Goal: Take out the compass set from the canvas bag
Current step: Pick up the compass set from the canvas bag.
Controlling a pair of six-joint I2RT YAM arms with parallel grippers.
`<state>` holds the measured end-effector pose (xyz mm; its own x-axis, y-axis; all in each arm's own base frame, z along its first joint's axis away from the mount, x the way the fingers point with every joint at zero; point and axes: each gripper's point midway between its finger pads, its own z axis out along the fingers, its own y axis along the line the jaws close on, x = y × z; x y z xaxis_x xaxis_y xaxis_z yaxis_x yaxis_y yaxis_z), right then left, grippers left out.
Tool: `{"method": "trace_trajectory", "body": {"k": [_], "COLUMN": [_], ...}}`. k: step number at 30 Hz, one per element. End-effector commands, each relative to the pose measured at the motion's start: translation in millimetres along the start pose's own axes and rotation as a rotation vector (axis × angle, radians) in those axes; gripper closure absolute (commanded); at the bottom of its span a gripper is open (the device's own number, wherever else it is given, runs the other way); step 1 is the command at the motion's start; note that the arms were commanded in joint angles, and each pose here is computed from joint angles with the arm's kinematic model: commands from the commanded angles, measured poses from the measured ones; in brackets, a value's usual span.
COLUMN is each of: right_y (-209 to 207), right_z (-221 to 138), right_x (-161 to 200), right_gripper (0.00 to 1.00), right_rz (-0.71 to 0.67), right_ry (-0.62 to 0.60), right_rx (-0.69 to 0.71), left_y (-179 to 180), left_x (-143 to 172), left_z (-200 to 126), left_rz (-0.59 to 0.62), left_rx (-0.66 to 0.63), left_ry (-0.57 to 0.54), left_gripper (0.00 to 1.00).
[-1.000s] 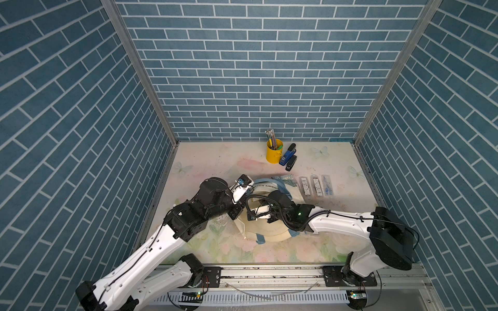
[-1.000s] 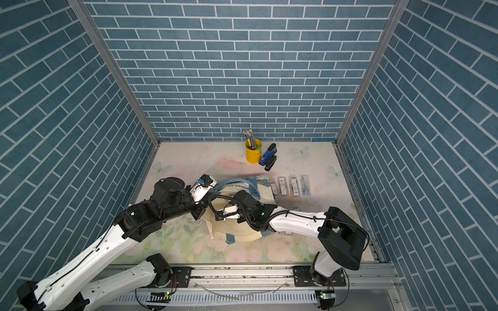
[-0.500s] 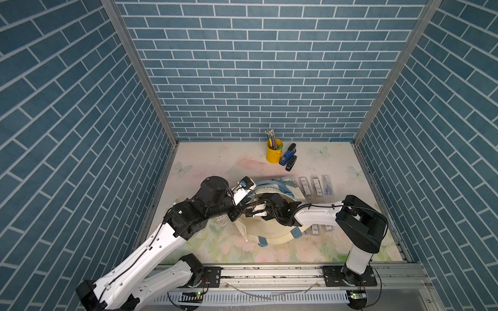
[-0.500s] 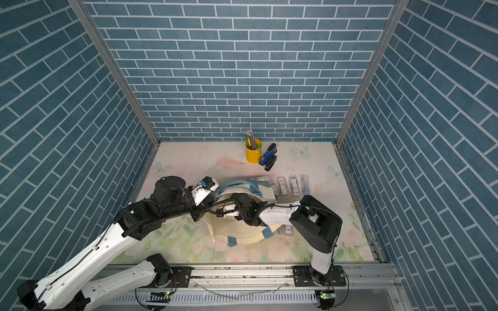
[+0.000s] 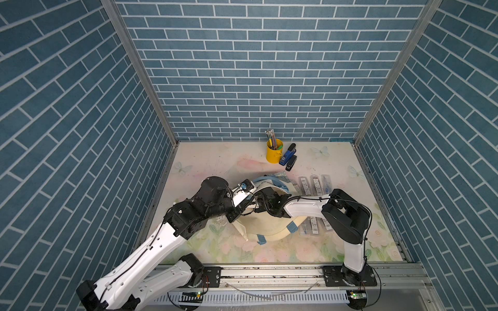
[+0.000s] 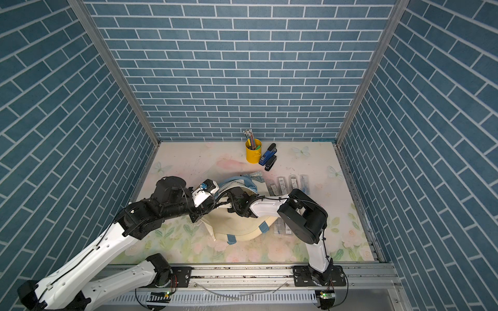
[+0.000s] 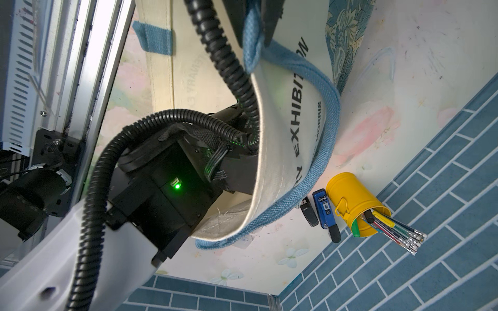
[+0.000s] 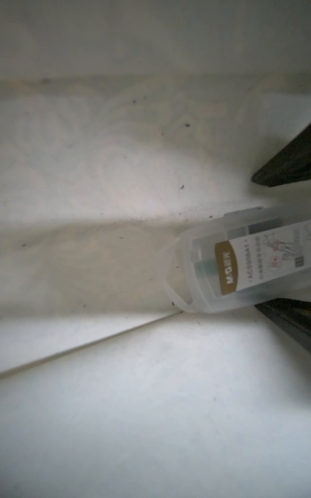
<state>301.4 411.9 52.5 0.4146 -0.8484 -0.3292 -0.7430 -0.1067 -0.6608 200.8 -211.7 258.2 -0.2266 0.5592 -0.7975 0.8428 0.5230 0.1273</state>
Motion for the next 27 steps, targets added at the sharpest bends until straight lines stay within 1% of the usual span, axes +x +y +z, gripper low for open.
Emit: {"method": "trace_trajectory", "body": {"k": [1,6,10,14,17,20,23,27], "right_y": [14.0,25.6,34.8,47.5,52.0,53.4,61.7,78.3], "right_z": [7.3,4.1,-1.3,-14.0,-23.6,-32.1,-35.7,-29.1], "right_x": [19.1,26.8,28.3,26.2,21.4,13.2,10.0,17.7], "right_gripper": [0.38,0.47,0.5,0.53,0.55,0.55,0.54,0.47], "right_rz": [0.092,0.119,0.127,0.159,0.176,0.207,0.236,0.245], "right_ry": [0.073,0.101,0.104,0.1,0.09,0.071,0.067,0.108], "right_rx": [-0.096,-0.136,-0.175,-0.253,-0.281,-0.31,-0.367,-0.433], "left_y": [-20.4,-16.4,-13.4,-11.1,-10.0,-8.6,-7.6,-7.0], "left_x": [-9.8,-9.3,-9.7,-7.7,-6.0,-4.4,-1.3,-0.6], "left_z": [-6.8,-5.8,-5.3,-2.9,-0.9,0.6,3.1,3.3], "left_rz": [0.051,0.058,0.055,0.052,0.05,0.048,0.046,0.045], "left_rx": [0.096,0.073,0.055,0.042,0.036,0.026,0.021,0.015], "left_ry": [-0.061,-0.061,-0.065,-0.06,-0.056,-0.055,-0.047,-0.048], "left_gripper": [1.0,1.0,1.0,1.0,1.0,1.0,1.0,1.0]}}
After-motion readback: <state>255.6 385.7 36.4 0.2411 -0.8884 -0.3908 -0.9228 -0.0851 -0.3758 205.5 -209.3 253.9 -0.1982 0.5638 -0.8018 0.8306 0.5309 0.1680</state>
